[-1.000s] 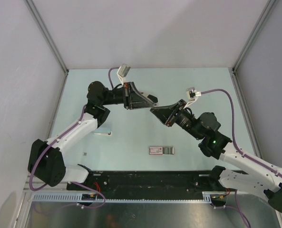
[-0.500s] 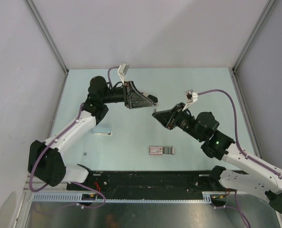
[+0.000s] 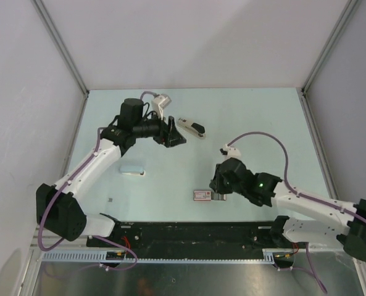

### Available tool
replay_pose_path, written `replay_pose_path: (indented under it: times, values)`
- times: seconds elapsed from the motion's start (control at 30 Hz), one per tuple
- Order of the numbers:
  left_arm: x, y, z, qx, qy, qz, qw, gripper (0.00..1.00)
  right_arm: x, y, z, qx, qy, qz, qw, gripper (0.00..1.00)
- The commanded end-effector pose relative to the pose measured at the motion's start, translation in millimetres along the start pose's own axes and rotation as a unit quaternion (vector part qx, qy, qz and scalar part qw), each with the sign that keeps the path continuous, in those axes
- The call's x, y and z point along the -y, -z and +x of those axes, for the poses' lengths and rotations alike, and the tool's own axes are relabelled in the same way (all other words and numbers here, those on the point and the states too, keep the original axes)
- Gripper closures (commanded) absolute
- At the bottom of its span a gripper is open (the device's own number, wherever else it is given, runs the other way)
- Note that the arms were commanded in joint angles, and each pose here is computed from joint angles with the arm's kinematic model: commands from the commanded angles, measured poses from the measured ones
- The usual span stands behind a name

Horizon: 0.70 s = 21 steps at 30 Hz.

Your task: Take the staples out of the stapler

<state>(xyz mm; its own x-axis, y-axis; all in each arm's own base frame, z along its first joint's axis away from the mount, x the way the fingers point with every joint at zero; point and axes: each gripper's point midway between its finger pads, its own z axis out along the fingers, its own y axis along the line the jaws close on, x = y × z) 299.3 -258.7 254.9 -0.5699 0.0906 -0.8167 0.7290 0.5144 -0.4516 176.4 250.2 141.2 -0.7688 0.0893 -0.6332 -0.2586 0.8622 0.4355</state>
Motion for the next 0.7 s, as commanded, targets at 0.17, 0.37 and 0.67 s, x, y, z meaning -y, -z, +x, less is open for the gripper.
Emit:
replay_pose_path:
  times: [0.17,0.37,0.67]
  values:
    - [-13.0,13.8,37.1,-0.048,-0.054,-0.030,0.997,0.25,45.8,-28.0,43.6,-0.038,-0.019,0.116,0.992,0.98]
    - [-12.3,13.1,46.9,-0.058,-0.047,-0.022,0.997,0.26,55.3,-31.6,54.8,-0.058,-0.013,0.139,0.989,0.98]
    - [-6.3,12.2,46.2,-0.058,-0.049,-0.012,0.997,0.27,63.9,-31.4,62.9,-0.072,-0.010,0.159,0.985,0.98]
